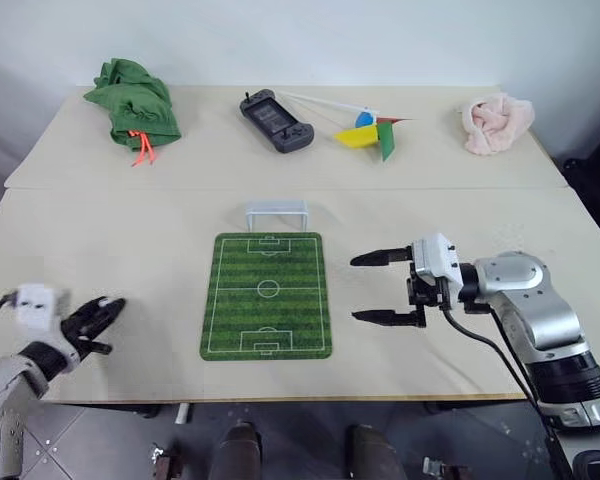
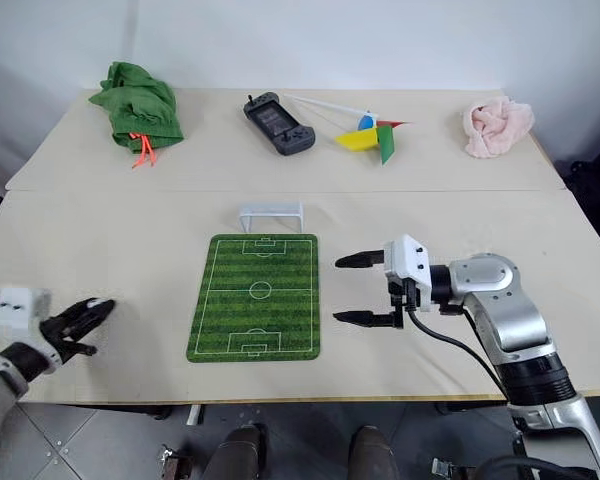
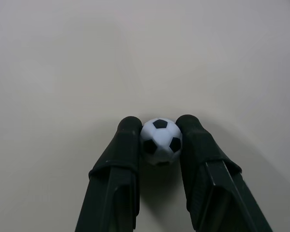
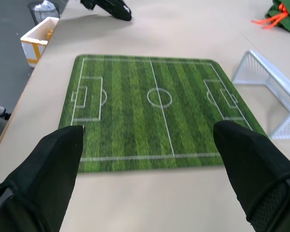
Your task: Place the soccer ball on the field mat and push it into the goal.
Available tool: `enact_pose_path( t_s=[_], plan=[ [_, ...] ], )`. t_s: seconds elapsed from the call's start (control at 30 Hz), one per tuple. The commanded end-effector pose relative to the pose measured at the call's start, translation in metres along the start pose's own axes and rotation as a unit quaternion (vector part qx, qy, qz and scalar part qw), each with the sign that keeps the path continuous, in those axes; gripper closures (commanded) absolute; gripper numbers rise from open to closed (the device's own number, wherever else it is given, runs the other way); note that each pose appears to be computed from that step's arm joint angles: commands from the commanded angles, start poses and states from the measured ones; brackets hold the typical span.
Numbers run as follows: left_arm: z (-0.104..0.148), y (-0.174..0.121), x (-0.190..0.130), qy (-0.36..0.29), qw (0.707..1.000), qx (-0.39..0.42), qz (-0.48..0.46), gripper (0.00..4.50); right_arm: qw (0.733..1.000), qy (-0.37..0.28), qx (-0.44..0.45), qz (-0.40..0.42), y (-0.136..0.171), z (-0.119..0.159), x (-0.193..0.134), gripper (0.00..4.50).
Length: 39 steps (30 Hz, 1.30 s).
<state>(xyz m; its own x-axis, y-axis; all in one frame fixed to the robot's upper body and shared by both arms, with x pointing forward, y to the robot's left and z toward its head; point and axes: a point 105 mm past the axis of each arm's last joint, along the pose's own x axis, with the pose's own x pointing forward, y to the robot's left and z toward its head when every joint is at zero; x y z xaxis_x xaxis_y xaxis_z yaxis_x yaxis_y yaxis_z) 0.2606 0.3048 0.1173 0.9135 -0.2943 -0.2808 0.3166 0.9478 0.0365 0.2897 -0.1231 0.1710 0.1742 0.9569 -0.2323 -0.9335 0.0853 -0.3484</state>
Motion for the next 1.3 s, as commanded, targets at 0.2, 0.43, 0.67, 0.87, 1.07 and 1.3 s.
enact_pose_path(
  t_s=[0.2,0.43,0.67,0.87,1.07,1.3],
  plan=[
    [0.042,-0.060,0.022,0.025,0.970,0.096,-0.220,3.61,1.000,0.010,-0.018,-0.022,0.012,0.008,-0.019,0.00],
    [0.053,-0.098,0.039,0.051,0.916,0.163,-0.363,3.61,0.999,0.019,-0.013,-0.029,0.025,0.009,-0.023,0.00],
    [0.053,-0.122,0.061,0.067,0.865,0.207,-0.451,3.61,0.999,0.023,-0.015,-0.037,0.031,0.012,-0.021,0.00],
    [0.050,-0.133,0.061,0.085,0.824,0.235,-0.508,3.61,0.999,0.036,-0.023,-0.018,0.039,0.011,-0.018,0.00],
    [0.044,-0.140,0.062,0.098,0.789,0.262,-0.548,3.61,0.999,0.043,-0.026,-0.007,0.038,0.008,-0.016,0.00],
    [0.042,-0.162,0.075,0.082,0.770,0.274,-0.571,3.61,0.999,0.038,-0.027,-0.006,0.038,0.011,-0.011,0.00]
  ],
)
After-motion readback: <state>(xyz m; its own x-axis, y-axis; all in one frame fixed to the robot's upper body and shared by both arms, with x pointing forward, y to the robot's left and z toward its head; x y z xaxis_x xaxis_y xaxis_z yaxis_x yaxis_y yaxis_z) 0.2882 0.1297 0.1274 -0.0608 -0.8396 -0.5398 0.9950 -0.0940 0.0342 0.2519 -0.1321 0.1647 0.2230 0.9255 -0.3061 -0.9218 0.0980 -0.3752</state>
